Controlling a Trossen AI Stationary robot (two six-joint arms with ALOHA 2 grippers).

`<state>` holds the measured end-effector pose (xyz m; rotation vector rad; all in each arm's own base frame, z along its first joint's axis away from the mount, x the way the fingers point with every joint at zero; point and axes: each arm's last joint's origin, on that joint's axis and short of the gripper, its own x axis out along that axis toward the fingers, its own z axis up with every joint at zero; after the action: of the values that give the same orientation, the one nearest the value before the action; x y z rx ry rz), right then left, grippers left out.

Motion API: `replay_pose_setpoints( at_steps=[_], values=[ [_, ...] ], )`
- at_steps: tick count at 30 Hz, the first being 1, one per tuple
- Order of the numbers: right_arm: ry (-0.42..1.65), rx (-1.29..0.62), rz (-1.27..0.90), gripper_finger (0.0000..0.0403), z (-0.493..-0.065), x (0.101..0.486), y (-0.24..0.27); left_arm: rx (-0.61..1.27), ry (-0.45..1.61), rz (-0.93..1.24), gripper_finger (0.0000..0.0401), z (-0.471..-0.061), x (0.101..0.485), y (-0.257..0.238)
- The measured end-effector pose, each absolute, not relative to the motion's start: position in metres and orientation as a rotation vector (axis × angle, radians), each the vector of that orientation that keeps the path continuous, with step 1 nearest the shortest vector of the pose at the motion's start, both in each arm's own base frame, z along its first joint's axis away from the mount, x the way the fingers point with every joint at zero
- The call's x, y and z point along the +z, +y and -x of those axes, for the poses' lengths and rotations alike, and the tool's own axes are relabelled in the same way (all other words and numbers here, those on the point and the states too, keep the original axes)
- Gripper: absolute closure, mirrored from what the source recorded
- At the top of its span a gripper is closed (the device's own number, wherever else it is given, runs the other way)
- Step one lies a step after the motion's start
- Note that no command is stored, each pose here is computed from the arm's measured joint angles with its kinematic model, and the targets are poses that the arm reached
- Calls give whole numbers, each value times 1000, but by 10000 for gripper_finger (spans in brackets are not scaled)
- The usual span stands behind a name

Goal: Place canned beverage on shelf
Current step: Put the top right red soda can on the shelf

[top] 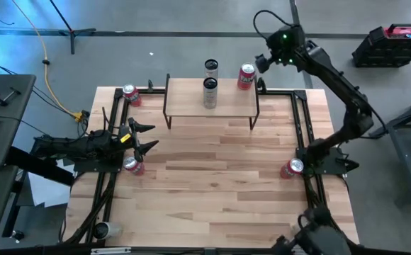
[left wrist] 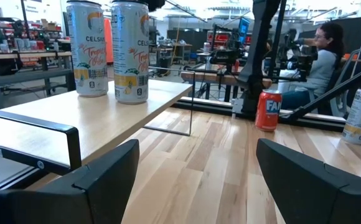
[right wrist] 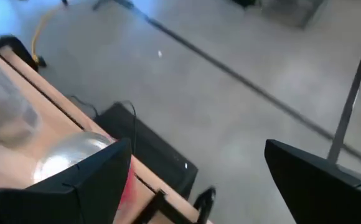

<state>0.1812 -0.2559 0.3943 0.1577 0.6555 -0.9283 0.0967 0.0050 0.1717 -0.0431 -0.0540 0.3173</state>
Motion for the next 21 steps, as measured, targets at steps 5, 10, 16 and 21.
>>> replay_pose_setpoints(
  at_steps=[5,10,16,21],
  values=[
    [686,-876,-195,52,-181,381,-271,318,-54,43,87,-97,172,5],
    [706,-891,-170,52,-180,379,-274,318,-54,43,87,-97,172,5],
    [785,-875,-175,52,-178,373,-271,318,-54,43,87,-97,172,5],
    [820,-897,-168,52,-176,372,-271,318,-54,43,87,-97,172,5]
  ],
)
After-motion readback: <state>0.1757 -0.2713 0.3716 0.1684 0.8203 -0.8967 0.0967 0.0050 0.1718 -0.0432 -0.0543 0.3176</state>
